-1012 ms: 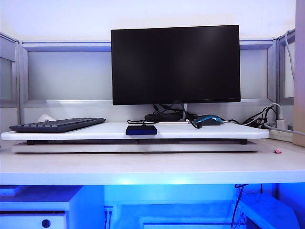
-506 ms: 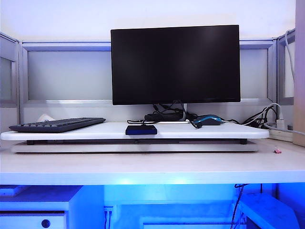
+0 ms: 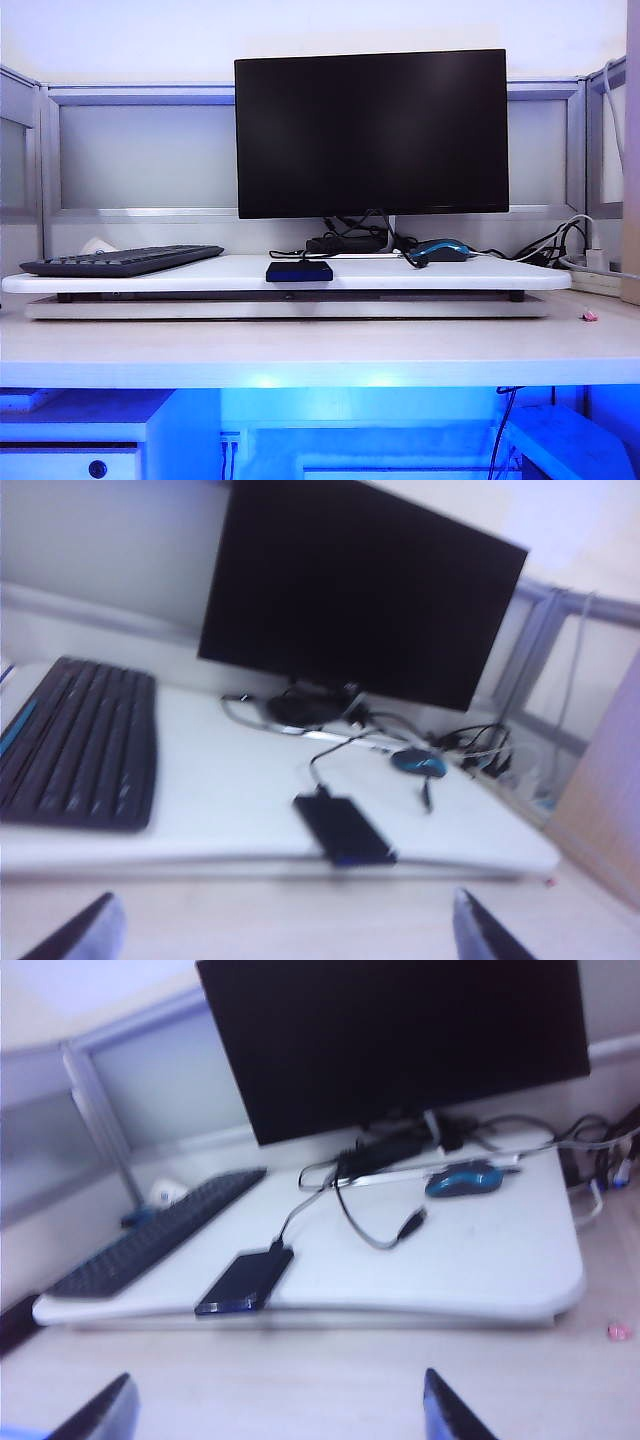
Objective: Unplug the data cable of the portable hard drive.
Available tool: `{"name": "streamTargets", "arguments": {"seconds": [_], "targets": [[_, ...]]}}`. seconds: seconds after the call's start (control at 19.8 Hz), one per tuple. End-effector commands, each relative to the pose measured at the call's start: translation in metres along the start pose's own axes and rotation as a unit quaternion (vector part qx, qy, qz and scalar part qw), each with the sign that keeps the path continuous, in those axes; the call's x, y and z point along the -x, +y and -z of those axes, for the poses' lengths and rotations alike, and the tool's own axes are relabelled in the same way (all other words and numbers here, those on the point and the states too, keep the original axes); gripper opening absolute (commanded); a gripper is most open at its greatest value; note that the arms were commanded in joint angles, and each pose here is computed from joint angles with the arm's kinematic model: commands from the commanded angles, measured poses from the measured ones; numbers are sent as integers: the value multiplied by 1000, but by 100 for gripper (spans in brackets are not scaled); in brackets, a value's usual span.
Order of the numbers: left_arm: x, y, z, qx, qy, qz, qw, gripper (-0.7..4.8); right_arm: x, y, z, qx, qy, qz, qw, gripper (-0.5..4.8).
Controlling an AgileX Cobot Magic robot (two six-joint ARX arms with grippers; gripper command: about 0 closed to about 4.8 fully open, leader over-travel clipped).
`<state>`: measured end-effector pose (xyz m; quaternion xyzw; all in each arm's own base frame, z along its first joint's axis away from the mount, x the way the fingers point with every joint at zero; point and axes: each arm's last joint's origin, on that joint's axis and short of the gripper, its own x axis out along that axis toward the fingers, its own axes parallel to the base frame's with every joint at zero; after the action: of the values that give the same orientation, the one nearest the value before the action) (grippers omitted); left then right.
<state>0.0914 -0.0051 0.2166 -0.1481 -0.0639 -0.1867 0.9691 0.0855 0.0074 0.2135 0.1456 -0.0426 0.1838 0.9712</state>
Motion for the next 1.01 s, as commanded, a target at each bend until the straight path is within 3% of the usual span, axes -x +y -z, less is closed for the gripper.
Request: {"name": "streamTargets", "arguments": {"seconds": [0.05, 0.15, 0.25, 0.51, 0.76, 1.01], "targets": [[-9, -6, -28, -11, -7, 7, 1000, 452, -3, 4, -16, -1, -5, 4, 1000, 376], [-20, -8, -47, -12, -6, 10, 1000, 469, -7, 6, -29, 13, -5, 4, 1000, 409], [-32, -9, -60, 4, -6, 31, 999, 469, -12, 10, -44, 26, -12, 2, 1000, 410], [-75, 3, -76, 101, -16, 79, 992, 479, -40, 12, -86, 24, 10, -4, 1000, 410], [-113, 12, -54, 189, 0, 112, 976, 479, -78, 0, -93, 10, 51, -26, 998, 435], [-153, 14, -9, 297, 30, 124, 946, 479, -103, -15, -81, 4, 73, -19, 997, 452]]}}
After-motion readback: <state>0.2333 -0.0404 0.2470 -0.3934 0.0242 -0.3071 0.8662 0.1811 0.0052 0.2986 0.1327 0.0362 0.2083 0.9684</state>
